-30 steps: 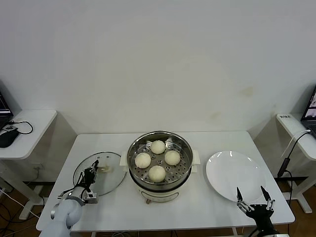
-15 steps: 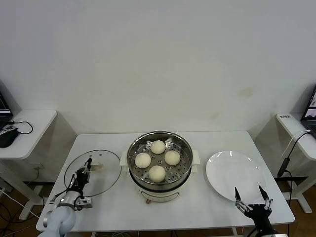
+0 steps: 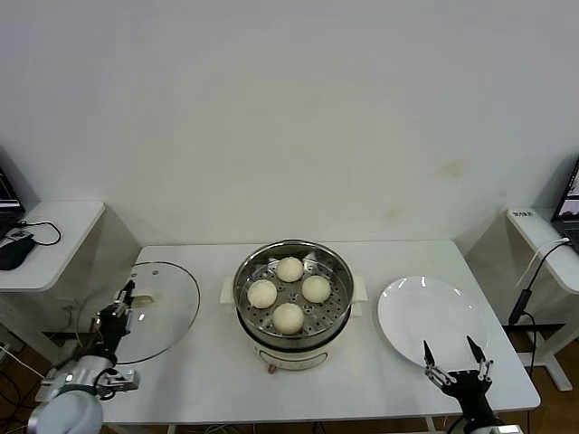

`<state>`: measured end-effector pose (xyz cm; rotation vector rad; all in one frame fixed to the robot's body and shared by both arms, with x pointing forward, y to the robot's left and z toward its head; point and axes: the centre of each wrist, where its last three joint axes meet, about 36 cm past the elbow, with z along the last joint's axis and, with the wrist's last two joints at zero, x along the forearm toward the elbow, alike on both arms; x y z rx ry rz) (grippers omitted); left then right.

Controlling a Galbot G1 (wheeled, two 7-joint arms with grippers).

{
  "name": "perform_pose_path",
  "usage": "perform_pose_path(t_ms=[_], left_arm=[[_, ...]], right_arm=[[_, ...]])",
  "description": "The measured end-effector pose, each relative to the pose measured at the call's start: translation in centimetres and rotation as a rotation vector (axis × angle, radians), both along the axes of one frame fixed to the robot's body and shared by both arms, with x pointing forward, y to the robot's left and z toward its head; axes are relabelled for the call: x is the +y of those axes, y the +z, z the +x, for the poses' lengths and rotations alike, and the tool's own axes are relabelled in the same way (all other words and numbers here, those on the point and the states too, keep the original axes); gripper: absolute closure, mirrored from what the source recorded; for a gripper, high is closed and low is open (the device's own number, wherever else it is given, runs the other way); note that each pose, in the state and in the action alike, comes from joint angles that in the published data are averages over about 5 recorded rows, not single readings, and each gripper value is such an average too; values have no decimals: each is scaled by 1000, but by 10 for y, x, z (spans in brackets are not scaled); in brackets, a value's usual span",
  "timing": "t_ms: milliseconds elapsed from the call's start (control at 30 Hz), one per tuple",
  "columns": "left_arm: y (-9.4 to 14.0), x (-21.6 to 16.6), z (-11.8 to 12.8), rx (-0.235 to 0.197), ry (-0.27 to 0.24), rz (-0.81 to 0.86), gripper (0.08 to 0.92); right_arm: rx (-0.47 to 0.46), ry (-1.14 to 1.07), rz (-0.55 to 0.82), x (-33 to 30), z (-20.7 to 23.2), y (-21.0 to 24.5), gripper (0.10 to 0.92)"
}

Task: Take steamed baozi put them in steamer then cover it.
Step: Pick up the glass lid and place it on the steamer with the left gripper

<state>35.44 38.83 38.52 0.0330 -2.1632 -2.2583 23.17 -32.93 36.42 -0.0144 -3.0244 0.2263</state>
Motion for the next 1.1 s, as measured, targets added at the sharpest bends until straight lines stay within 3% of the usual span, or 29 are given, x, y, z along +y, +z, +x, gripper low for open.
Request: perform_pose_path(t_ms=[300,467,867,1100], left_arm=[[72,-39,-10,-48,-44,-48,859],[96,-70,-10,-55,-86,-81,859],[97,-147,12,-10,-146,-154,859],[86,-183,28,3,-144,-112,859]], right_arm=[[-2,16,-12,5,4,-5,200],[-4,20,-22,12,7,-7,199],[13,31,-63,32,16,-15,200],[24,45,-74,44,22,-22,199]])
